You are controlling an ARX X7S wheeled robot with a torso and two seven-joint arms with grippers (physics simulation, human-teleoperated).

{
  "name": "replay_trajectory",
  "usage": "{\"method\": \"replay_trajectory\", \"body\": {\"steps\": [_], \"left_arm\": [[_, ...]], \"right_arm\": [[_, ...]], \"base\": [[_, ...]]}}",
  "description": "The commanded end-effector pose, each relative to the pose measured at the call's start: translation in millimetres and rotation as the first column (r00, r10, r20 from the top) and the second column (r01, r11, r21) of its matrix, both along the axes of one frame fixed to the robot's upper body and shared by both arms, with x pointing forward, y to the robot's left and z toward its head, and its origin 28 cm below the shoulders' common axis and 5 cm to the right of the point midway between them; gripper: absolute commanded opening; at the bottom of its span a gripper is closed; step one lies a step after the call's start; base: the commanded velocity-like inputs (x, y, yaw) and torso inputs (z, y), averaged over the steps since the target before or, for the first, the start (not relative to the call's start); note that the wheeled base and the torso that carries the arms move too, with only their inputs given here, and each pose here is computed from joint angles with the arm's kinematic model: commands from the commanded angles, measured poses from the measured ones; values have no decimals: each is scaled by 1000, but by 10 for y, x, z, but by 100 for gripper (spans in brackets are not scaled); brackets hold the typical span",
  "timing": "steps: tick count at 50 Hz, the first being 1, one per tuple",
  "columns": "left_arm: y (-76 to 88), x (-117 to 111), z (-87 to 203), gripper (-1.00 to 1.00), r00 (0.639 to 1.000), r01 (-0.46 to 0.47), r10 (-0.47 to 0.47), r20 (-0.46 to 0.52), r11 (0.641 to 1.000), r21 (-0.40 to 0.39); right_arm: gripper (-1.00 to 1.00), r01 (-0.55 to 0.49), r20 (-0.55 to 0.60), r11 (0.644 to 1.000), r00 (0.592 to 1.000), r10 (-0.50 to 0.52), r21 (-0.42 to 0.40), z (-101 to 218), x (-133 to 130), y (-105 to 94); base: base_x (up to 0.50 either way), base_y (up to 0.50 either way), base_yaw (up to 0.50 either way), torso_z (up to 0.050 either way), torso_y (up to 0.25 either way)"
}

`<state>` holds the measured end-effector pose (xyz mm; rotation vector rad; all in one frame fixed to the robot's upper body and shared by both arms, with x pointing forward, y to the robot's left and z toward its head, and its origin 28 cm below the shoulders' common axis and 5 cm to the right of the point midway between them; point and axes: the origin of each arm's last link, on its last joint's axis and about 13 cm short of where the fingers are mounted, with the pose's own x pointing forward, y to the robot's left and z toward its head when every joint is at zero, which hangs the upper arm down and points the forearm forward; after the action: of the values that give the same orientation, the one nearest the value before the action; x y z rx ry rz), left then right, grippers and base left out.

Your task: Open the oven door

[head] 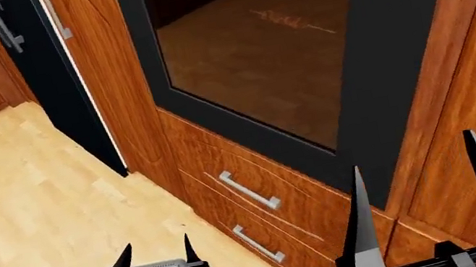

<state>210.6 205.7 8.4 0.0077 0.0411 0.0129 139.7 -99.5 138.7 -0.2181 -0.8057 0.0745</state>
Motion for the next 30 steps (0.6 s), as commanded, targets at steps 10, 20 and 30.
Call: {"method": "replay_trajectory", "body": {"steps": [10,20,30], "left_arm": [[2,-1,-3,100,1000,2,-2,-2,1000,1],[-3,0,-6,100,1000,2,-2,-2,1000,1],[-4,0,-11,100,1000,1,-1,-2,1000,0]], "right_arm": [[100,0,0,1000,1000,0,1,3,-5,6],[100,-3,0,1000,1000,3,-1,-3,-3,4],[100,-4,2,1000,1000,4,-5,-7,0,-2]], "base": [[462,-87,0,0,0],[459,-89,0,0,0],[329,106,0,0,0]]}}
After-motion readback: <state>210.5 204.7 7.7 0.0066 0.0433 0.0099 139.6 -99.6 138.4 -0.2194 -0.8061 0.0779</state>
